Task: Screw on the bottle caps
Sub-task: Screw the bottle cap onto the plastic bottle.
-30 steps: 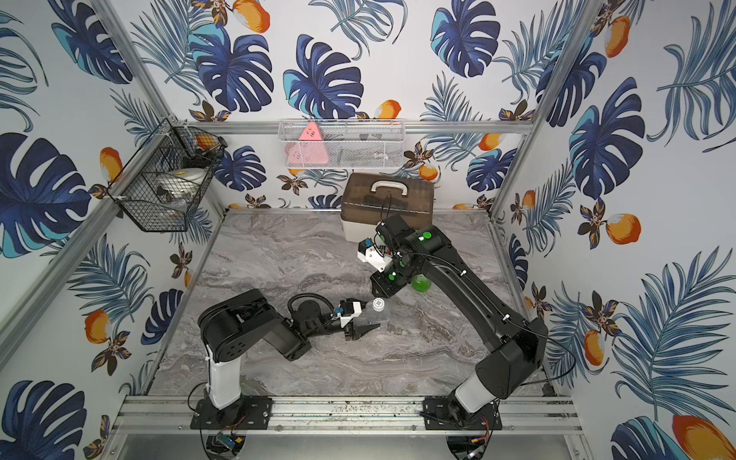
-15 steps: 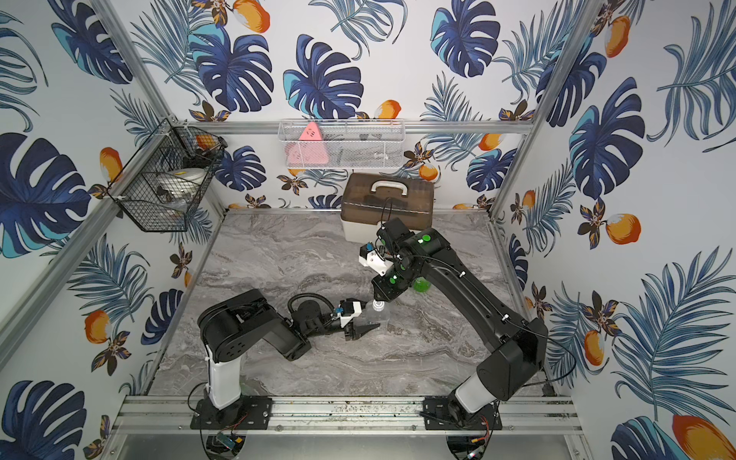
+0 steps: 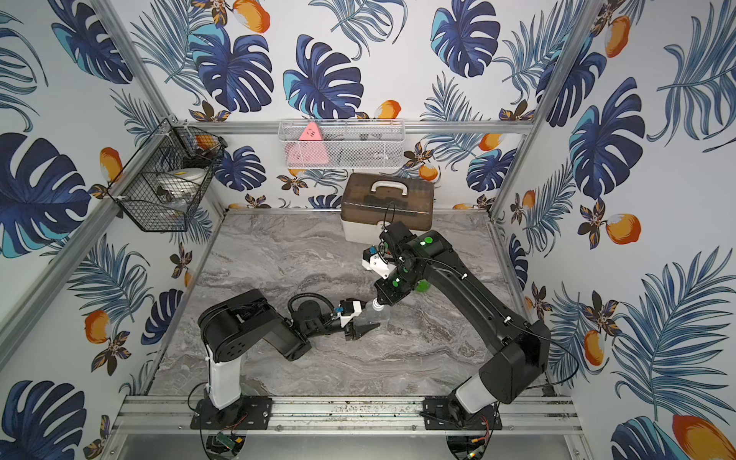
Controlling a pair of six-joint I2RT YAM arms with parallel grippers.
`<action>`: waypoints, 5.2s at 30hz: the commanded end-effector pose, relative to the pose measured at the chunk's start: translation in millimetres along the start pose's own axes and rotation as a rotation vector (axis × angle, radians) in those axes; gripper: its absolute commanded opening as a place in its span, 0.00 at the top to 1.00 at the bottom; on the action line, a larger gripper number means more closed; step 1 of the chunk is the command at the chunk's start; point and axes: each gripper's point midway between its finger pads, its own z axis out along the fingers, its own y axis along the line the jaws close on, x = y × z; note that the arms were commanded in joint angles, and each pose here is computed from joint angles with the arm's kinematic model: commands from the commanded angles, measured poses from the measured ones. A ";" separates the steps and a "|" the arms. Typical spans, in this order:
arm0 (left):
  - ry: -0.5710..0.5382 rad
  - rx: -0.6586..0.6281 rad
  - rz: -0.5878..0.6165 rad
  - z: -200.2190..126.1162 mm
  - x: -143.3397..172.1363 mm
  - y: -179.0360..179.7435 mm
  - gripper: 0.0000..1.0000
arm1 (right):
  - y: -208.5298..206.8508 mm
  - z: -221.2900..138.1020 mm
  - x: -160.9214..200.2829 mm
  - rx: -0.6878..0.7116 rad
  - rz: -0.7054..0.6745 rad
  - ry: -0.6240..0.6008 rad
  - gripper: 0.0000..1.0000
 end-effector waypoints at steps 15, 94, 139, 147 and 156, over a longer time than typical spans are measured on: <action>0.057 -0.001 -0.037 0.7 15.1 0.3 0.37 | -3.7 -28.9 -8.4 -0.037 0.066 -0.236 0.63; 0.084 -0.027 -0.053 1.4 18.4 5.7 0.38 | 0.0 4.3 -7.4 -0.124 0.098 -0.180 0.76; 0.233 0.030 0.130 -23.9 -24.3 39.2 0.40 | 0.4 -107.9 9.4 0.256 -0.344 -0.416 0.09; 0.291 0.057 0.223 -32.5 -32.9 39.8 0.41 | 21.7 -92.4 -11.0 0.194 -0.830 -0.356 0.23; 0.260 0.061 0.244 -33.9 -43.4 37.3 0.41 | 32.2 -63.5 -29.0 0.237 -1.158 -0.352 0.37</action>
